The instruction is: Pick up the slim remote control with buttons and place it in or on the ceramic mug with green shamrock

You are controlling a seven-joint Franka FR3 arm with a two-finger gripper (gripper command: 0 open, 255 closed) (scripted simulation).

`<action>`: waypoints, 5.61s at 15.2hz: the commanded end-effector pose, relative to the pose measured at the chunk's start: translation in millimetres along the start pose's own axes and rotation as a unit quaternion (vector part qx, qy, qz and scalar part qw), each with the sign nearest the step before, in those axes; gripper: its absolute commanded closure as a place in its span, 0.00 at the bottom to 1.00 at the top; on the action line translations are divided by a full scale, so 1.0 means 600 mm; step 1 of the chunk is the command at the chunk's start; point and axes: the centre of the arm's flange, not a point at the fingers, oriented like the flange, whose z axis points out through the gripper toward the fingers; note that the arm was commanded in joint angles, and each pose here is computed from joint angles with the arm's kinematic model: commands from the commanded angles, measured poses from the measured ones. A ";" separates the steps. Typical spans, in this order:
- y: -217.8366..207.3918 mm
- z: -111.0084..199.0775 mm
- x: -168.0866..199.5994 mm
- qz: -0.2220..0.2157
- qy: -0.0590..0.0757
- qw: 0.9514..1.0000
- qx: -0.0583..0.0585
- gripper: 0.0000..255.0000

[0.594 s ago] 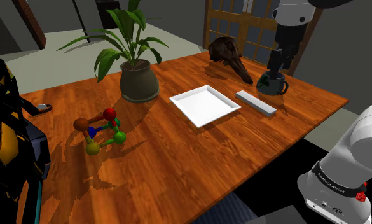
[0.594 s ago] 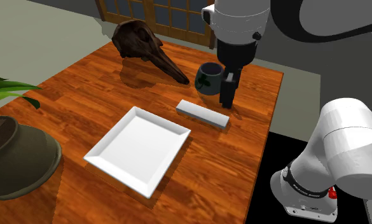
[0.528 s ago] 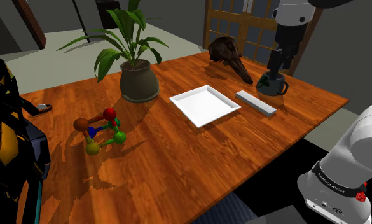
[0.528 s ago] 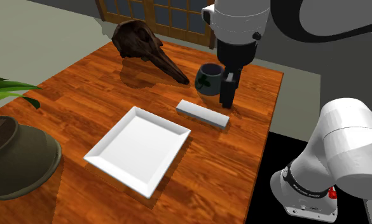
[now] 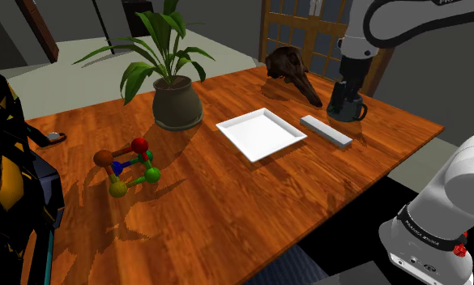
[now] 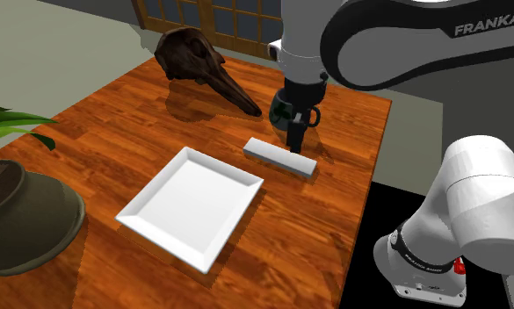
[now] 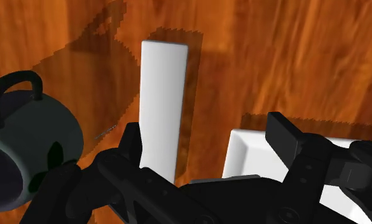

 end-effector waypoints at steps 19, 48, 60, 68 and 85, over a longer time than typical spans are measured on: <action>0.087 0.232 0.079 -0.015 0.024 0.999 0.037 0.00; 0.094 0.109 0.072 -0.015 0.024 0.999 0.037 1.00; 0.100 0.004 0.066 -0.015 0.024 0.999 0.037 1.00; 0.125 -0.053 0.063 -0.015 0.024 0.999 0.037 1.00; 0.358 0.004 0.070 -0.015 0.024 0.999 0.037 1.00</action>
